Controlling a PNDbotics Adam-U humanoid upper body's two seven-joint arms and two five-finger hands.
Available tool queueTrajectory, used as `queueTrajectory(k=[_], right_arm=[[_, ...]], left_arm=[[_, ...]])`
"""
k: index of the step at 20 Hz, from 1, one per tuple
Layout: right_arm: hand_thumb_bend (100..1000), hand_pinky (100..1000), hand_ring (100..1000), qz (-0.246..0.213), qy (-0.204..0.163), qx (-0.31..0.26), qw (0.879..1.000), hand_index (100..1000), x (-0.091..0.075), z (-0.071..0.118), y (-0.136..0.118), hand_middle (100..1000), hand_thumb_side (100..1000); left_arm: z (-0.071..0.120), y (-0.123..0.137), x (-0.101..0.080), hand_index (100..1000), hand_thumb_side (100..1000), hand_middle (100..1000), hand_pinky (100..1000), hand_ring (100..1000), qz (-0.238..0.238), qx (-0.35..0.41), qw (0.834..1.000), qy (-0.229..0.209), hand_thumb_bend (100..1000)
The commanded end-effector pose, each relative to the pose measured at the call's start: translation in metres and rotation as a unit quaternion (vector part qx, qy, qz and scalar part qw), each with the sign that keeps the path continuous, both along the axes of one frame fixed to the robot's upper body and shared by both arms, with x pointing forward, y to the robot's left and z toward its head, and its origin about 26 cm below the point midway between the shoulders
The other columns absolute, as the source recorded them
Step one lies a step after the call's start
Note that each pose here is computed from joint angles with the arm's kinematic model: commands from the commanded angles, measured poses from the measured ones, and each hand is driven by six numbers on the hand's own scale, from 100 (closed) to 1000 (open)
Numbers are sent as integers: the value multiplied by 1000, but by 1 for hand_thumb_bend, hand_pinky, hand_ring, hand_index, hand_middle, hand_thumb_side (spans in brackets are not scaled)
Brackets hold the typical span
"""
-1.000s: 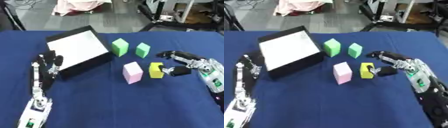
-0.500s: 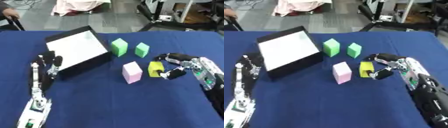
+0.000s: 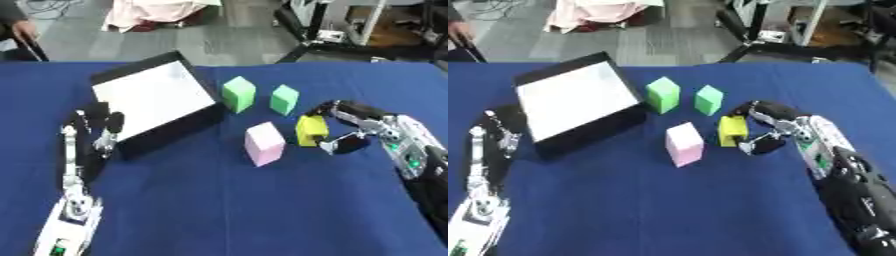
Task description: Pick up objects on the table and place them in the box.
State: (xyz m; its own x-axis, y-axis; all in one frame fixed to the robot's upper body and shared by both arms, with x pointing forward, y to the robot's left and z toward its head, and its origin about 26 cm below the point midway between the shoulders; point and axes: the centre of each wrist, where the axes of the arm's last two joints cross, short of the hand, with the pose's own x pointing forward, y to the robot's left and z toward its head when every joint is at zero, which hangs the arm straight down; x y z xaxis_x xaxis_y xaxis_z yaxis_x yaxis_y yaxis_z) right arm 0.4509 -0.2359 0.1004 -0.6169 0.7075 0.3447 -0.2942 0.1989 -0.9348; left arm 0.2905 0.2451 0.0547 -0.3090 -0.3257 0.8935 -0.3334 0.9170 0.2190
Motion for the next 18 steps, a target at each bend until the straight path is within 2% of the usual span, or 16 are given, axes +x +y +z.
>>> queueTrajectory(k=[1, 4, 7, 14, 16, 18], right_arm=[[100, 823, 792, 21, -56, 71, 996, 541, 6, 54, 9, 452, 213], [100, 823, 792, 37, -70, 93, 993, 551, 14, 85, 32, 460, 212], [100, 821, 792, 38, -63, 100, 992, 555, 24, 92, 60, 463, 214], [100, 823, 799, 31, -48, 50, 997, 595, 32, 57, 116, 486, 200], [100, 825, 805, 26, -51, 41, 998, 639, 30, 45, 128, 518, 199], [100, 827, 815, 20, -62, 29, 997, 704, 28, 34, 139, 594, 198]], left_arm=[[8, -1, 1, 689, 767, 601, 762, 691, -6, 2, 1000, -14, 827], [9, -4, 2, 689, 768, 602, 762, 692, -15, 0, 1000, -16, 826], [12, -12, 4, 689, 768, 602, 762, 693, -32, -6, 999, -20, 825], [25, -37, 11, 689, 770, 603, 761, 694, -87, -24, 995, -43, 822], [30, -43, 13, 690, 771, 604, 761, 695, -100, -27, 993, -50, 821], [33, -47, 14, 690, 771, 604, 761, 695, -109, -30, 992, -55, 821]])
